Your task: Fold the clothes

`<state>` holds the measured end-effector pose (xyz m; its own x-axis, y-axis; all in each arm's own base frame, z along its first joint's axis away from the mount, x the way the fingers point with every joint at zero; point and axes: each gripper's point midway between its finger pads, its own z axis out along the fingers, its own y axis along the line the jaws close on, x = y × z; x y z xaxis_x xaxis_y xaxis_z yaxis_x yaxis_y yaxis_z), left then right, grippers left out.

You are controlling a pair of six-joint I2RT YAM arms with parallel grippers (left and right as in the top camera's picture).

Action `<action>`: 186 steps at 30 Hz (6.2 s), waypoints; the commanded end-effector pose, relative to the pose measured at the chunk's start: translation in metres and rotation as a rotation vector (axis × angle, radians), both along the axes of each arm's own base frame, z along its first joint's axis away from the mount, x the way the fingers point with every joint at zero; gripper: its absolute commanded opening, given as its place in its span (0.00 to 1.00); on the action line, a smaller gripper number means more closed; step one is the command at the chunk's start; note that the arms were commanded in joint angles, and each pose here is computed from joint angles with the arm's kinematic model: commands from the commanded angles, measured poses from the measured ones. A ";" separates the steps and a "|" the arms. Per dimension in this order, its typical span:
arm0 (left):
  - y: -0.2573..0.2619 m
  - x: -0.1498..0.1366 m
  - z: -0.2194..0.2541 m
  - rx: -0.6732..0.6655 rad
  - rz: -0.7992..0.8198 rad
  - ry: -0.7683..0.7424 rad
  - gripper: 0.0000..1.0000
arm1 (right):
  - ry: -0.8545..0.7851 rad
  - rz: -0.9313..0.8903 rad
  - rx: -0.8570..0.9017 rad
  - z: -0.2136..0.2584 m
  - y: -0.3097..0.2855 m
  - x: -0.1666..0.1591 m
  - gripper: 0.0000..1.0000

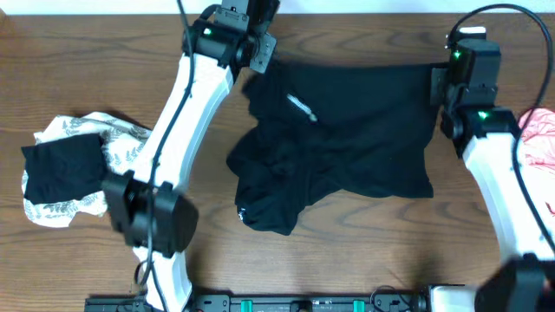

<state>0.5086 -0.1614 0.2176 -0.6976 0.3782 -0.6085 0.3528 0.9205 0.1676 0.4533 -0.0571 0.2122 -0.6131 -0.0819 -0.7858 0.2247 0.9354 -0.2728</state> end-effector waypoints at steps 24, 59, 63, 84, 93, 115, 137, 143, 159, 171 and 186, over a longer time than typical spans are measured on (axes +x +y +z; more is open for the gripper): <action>-0.049 0.006 -0.070 -0.247 -0.251 0.175 0.19 | 0.279 -0.037 0.579 -0.095 0.038 -0.026 0.09; 0.060 0.096 -0.258 -0.040 0.169 0.129 0.06 | 0.383 0.065 0.591 -0.104 0.069 -0.042 0.08; 0.097 0.099 -0.259 -0.043 0.228 0.134 0.06 | 0.367 0.125 0.545 -0.102 0.069 -0.036 0.20; 0.080 0.088 -0.173 -0.090 0.178 0.109 0.37 | 0.463 0.326 0.735 -0.176 0.122 -0.013 0.05; 0.067 0.030 -0.080 -0.118 0.173 0.174 0.50 | 0.675 0.128 0.570 -0.206 0.084 -0.061 0.03; 0.068 -0.139 -0.036 0.106 0.410 0.548 0.18 | 0.676 0.077 0.565 -0.206 0.075 -0.062 0.10; 0.014 -0.094 -0.130 -0.103 0.056 0.247 0.59 | 0.675 0.078 0.564 -0.206 0.075 -0.062 0.11; 0.015 -0.064 -0.152 -0.120 0.072 0.192 0.63 | 0.676 0.077 0.565 -0.206 0.075 -0.062 0.11; 0.053 -0.036 -0.186 -0.087 0.130 0.172 0.54 | 0.678 0.077 0.564 -0.206 0.075 -0.063 0.11; 0.123 -0.029 -0.155 0.193 0.304 0.065 0.06 | 0.687 0.071 0.561 -0.207 0.074 -0.065 0.10; 0.201 -0.002 -0.129 0.190 0.448 -0.051 0.07 | 0.715 -0.026 0.414 -0.210 0.045 -0.074 0.08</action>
